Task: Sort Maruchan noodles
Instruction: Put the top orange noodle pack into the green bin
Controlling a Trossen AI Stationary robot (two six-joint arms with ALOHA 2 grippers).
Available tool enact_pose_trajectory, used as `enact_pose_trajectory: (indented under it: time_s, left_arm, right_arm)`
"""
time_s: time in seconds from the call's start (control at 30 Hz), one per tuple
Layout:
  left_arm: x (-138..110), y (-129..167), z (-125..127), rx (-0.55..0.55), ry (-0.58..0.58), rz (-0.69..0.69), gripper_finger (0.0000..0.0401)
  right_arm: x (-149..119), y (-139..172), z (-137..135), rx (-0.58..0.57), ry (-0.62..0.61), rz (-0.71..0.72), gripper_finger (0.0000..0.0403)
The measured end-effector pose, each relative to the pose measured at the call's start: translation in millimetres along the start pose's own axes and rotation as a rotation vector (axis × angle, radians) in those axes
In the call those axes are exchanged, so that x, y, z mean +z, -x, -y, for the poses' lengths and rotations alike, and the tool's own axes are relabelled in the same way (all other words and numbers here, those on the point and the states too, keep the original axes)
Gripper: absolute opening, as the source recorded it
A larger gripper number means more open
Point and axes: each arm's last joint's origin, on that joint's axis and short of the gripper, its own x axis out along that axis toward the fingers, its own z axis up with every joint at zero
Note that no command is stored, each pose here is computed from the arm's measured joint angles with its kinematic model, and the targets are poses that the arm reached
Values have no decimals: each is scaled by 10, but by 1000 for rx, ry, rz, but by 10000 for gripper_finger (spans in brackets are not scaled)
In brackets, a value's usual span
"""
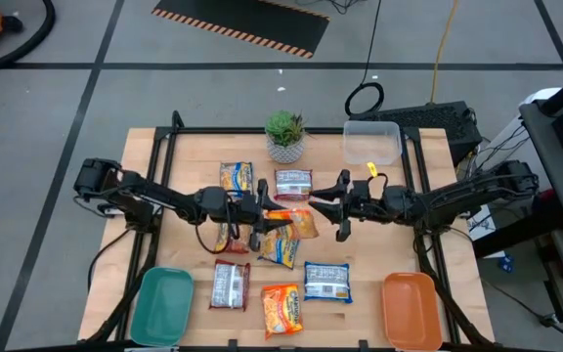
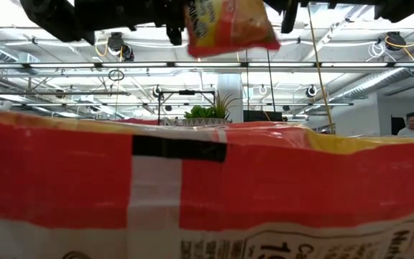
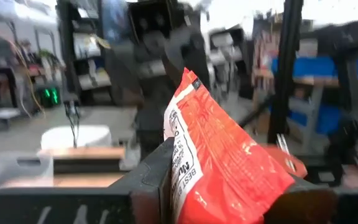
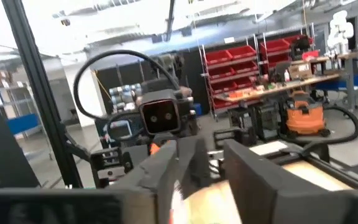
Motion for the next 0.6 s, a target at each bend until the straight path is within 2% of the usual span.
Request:
enact_pose_trajectory:
  time_s: [0.13,0.23,0.43,0.6]
  left_arm:
    - [136,97,32,-21,-1,-51,115]
    - [273,237,71,-39,4,-120,115]
    - [695,652,141,-63,5,-139,115]
    - [939,1044,222,-89,64,-157,115]
  right_arm:
    - [127,107,-17,9,-13,0,188]
    - [217,199,-55,27,-22,5,211]
    - [293,318,-163,86,-55,6,223]
    - [290,339,-215,86,-64,11,224]
